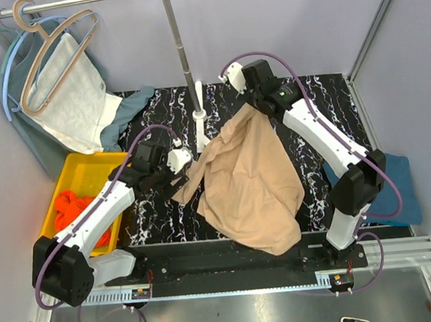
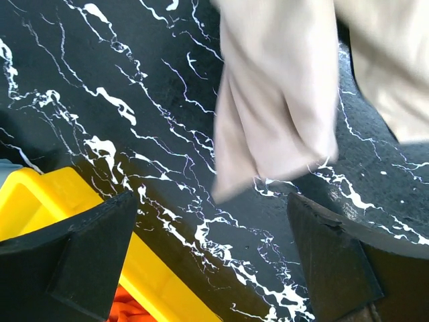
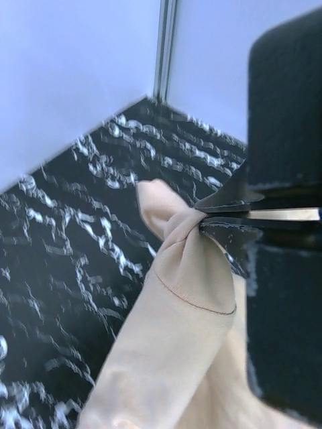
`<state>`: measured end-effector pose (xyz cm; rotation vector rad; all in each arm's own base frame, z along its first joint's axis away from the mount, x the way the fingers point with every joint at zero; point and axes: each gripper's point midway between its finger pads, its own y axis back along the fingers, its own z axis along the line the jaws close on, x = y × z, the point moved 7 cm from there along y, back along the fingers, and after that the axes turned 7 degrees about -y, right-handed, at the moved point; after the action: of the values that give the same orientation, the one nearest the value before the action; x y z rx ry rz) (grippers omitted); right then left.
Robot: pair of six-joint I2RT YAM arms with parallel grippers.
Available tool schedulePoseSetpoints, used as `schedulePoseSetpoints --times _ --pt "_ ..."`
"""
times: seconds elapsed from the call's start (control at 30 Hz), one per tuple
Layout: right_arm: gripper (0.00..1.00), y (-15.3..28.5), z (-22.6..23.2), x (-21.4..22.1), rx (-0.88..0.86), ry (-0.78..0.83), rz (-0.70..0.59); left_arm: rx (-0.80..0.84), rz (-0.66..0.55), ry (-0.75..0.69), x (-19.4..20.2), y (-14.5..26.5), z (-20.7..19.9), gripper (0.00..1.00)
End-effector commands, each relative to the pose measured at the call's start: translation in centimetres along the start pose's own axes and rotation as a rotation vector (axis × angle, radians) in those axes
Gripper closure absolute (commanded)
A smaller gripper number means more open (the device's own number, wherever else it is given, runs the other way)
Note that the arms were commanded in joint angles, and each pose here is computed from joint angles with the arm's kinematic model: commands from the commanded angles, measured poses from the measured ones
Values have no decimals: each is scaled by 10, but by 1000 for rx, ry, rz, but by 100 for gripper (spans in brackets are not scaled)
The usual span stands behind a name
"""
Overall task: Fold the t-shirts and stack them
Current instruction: Flatten the tshirt out
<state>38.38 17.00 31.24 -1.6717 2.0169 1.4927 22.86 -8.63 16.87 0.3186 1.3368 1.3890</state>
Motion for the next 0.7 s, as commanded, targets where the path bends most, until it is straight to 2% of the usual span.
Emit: schedulePoseSetpoints --times 0.0,0.23,0.4,0.5,0.67 --pt "100 -6 -37 -32 223 19 -48 -3 -36 5 -2 4 -4 1" --pt "100 -39 -35 -40 269 11 -48 -1 -21 3 -6 -10 -2 1" --pt "100 -60 -47 -56 349 -72 -81 -26 -2 -17 -10 -20 7 1" --pt "100 -78 -54 -53 417 -61 -44 -5 11 -15 -13 -28 8 1" --pt "100 -106 -78 -25 522 -94 54 53 35 -32 -15 -48 5 1"
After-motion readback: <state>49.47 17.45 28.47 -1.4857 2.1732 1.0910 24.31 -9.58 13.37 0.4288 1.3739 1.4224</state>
